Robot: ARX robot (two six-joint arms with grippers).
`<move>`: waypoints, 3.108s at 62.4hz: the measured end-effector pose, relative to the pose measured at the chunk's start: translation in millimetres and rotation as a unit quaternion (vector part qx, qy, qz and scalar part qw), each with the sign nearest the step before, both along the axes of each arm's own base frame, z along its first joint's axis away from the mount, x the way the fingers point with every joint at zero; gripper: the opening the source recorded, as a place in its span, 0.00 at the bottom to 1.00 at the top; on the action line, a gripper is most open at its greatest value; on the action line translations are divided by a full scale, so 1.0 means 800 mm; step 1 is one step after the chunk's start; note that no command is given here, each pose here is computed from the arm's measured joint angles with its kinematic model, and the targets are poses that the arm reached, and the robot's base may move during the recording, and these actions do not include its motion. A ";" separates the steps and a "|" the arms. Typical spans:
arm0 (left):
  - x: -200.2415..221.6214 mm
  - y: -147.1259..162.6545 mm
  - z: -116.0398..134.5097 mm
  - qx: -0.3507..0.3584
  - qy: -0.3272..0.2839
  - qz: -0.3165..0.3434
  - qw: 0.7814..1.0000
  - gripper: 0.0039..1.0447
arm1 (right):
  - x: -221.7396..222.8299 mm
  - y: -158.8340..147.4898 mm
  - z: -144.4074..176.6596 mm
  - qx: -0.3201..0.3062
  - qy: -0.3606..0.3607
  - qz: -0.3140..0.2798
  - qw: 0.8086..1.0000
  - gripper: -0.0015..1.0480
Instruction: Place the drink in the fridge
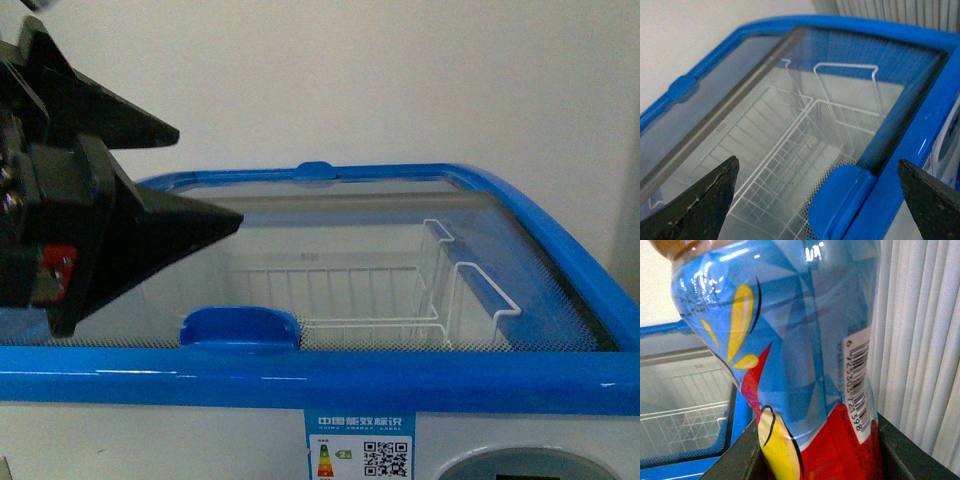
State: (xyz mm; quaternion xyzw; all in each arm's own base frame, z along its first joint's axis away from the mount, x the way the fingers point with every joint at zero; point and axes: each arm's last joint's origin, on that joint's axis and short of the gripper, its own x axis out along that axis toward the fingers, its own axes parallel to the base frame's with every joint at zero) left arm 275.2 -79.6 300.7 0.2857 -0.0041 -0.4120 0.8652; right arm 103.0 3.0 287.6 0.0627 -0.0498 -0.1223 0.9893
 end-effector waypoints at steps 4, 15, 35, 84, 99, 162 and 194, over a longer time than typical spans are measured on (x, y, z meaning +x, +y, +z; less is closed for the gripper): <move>0.013 -0.002 -0.011 0.045 -0.003 -0.013 0.999 0.92 | 0.000 0.000 0.000 0.000 0.000 0.000 1.000 0.41; 0.029 -0.005 -0.025 0.089 -0.005 -0.042 0.995 0.92 | 0.000 0.000 0.000 0.000 0.000 0.000 1.000 0.41; 0.055 -0.003 -0.044 0.125 -0.001 -0.059 0.990 0.92 | 0.000 0.000 0.000 0.000 0.000 0.000 1.000 0.41; 0.146 -0.022 -0.044 0.162 -0.107 0.003 0.981 0.92 | 0.000 0.000 0.000 0.000 0.000 0.000 1.000 0.41; 0.201 -0.034 -0.040 0.167 -0.181 0.114 0.962 0.92 | 0.000 0.000 0.000 0.000 0.000 0.000 1.000 0.41; -0.114 0.096 -0.054 -0.279 0.031 0.420 0.863 0.68 | -0.001 0.012 -0.009 -0.021 0.205 0.138 0.969 0.41; -0.221 0.099 -0.151 -0.287 0.011 0.412 0.865 0.02 | 0.168 0.083 0.138 -0.312 0.130 0.328 0.882 0.41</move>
